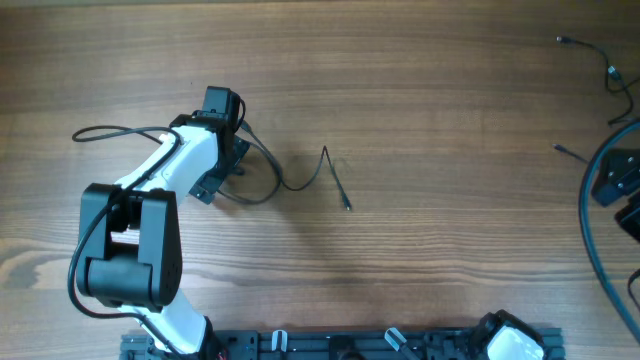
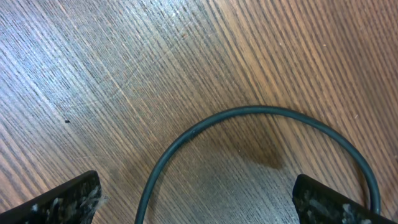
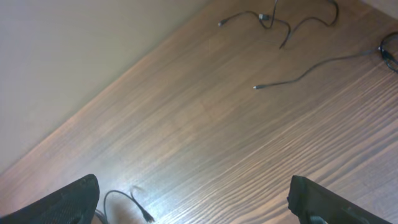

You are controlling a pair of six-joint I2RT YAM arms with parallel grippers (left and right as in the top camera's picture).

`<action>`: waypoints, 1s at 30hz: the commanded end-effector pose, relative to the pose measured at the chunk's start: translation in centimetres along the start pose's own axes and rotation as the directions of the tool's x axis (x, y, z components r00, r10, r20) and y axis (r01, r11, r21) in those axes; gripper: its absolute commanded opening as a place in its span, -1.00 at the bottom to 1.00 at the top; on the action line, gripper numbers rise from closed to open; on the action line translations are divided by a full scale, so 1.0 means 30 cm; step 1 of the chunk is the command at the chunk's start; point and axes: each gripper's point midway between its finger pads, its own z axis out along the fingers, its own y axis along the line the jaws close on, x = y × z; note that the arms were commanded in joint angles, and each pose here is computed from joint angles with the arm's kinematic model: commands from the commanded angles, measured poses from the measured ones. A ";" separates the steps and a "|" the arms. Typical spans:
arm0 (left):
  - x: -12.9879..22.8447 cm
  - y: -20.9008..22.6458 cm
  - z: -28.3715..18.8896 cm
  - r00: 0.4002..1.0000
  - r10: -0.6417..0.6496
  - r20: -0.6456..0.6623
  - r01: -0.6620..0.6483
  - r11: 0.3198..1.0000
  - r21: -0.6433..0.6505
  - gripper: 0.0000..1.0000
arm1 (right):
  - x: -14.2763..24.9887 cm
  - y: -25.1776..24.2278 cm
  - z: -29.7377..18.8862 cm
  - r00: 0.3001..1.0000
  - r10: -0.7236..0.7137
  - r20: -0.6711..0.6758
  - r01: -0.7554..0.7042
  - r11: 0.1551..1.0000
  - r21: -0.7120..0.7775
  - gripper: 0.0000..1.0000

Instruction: Untangle cables

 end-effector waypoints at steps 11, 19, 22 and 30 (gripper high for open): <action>-0.013 -0.021 -0.321 0.975 0.219 0.031 -0.220 0.942 0.254 1.00 | 0.068 0.017 0.050 0.995 0.073 -0.063 -0.078 0.995 -0.068 0.99; 0.177 0.013 -0.366 0.991 0.035 -0.126 -0.005 0.972 0.236 1.00 | 0.028 0.027 0.075 0.995 0.092 -0.033 -0.095 0.991 -0.093 1.00; 0.229 -0.091 -0.362 0.995 0.067 -0.073 -0.039 0.942 0.334 0.84 | 0.027 0.023 0.089 0.994 0.095 -0.048 -0.099 0.991 -0.088 0.99; 0.279 -0.234 -0.154 0.968 0.249 0.015 -0.240 0.915 0.324 0.28 | 0.015 0.007 0.147 0.989 0.104 -0.102 -0.112 0.991 -0.071 0.99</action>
